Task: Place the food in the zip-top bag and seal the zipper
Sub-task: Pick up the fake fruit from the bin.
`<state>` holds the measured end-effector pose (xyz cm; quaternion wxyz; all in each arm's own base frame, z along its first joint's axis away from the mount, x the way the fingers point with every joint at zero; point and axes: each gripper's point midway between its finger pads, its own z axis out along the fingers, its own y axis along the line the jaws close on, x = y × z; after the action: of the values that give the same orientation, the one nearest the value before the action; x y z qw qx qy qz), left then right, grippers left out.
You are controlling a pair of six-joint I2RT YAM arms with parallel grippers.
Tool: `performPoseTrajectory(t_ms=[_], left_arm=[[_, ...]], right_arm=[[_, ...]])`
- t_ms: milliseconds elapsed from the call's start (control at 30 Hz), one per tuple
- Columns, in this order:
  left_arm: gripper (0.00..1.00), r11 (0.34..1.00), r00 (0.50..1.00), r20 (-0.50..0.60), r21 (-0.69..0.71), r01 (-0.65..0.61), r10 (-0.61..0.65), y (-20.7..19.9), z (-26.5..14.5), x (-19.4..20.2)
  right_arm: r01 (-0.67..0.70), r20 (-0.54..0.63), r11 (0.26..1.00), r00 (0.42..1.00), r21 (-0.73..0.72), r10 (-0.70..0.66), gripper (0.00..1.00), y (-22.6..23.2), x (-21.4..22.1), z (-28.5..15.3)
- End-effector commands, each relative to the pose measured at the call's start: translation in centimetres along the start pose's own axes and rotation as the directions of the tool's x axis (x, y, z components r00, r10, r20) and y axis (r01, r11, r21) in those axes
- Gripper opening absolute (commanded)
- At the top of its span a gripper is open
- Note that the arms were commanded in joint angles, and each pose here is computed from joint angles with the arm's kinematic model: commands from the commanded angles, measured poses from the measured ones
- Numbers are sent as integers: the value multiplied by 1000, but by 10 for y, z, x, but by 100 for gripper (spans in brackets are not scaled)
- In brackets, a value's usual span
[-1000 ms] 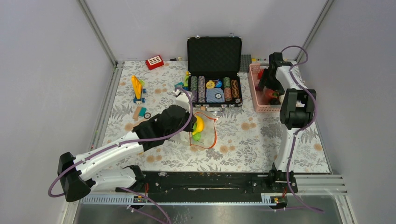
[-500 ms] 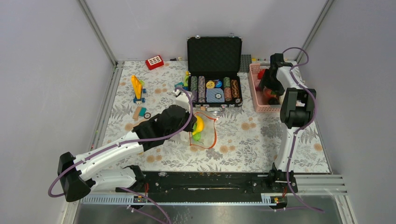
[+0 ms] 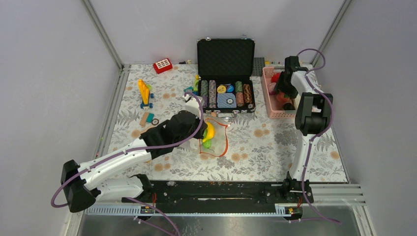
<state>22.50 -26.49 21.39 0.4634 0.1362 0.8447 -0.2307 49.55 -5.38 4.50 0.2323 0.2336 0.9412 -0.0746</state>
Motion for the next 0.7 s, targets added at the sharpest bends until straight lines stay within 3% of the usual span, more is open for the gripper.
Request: performPoseTrajectory(t_ms=[0, 100, 333, 667], left_arm=[[0, 1000, 999, 45, 17, 5, -5, -7, 1, -15], [0, 1000, 999, 48, 21, 7, -8, -7, 0, -16], [0, 999, 999, 50, 41, 15, -17, -10, -2, -16], [0, 999, 999, 47, 50, 21, -24, -13, -1, -16]], right_arm=[[-8, 55, 1000, 998, -2, 9, 66, -3, -11, -12], [-1, 58, 1000, 998, -12, 2, 57, -3, -12, -19], [-23, 79, 996, 996, -81, 30, 47, -4, -10, -56], [-92, 156, 981, 981, -169, 119, 46, -11, 0, -107]])
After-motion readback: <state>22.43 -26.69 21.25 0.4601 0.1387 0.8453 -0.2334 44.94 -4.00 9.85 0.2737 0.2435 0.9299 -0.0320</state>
